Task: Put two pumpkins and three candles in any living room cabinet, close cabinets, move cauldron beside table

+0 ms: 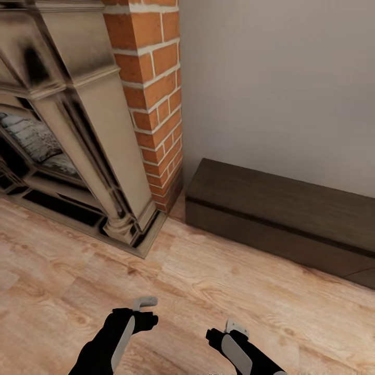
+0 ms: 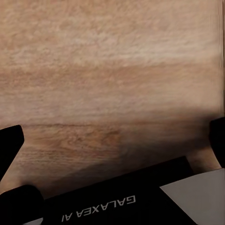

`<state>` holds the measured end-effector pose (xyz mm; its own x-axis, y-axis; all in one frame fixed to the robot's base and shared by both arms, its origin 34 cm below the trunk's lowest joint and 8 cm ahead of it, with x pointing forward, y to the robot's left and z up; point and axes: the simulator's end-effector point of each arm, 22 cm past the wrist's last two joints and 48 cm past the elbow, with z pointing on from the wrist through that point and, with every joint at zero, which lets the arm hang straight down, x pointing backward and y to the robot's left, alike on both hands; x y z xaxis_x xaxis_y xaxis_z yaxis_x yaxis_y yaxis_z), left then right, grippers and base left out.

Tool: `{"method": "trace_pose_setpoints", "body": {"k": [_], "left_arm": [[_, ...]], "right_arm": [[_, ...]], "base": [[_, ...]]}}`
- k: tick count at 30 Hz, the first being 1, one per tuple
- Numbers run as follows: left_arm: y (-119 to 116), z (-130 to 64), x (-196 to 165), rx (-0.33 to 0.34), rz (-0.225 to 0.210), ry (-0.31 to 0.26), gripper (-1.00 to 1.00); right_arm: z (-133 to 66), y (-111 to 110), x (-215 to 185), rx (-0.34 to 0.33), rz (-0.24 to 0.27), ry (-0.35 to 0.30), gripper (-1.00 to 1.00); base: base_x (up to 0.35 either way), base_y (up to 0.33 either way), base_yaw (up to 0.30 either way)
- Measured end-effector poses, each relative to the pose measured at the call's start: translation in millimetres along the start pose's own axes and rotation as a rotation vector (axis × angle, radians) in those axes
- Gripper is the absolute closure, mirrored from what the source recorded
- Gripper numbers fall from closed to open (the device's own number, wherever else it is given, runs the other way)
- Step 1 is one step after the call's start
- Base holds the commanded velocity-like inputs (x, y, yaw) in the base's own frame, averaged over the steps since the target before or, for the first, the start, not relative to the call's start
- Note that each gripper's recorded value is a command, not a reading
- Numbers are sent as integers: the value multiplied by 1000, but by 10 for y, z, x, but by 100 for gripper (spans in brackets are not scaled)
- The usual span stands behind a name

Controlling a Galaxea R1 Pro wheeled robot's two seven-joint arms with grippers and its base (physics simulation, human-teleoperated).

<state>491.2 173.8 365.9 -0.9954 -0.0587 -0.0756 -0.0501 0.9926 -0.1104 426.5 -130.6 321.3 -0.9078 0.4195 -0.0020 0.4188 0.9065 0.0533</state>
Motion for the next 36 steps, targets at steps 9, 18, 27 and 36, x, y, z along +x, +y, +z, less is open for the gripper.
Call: {"method": "trace_pose_setpoints", "body": {"k": [9, 18, 27, 36], "left_arm": [[5, 22, 25, -1, 0, 7, -100], [7, 31, 35, -1, 0, 9, -100], [6, 30, 35, -1, 0, 9, -100], [2, 3, 4, -1, 1, 1, -100]], "right_arm": [[31, -113, -17, 18, 3, 0, -100], [92, -301, 135, 54, 37, 39, -100], [96, -325, 127, 60, 41, 34, -100], [74, -307, 97, 56, 41, 26, -100]], "base": [[0, 0, -245], [0, 0, -267], [0, 0, -275], [0, 0, -226]]}}
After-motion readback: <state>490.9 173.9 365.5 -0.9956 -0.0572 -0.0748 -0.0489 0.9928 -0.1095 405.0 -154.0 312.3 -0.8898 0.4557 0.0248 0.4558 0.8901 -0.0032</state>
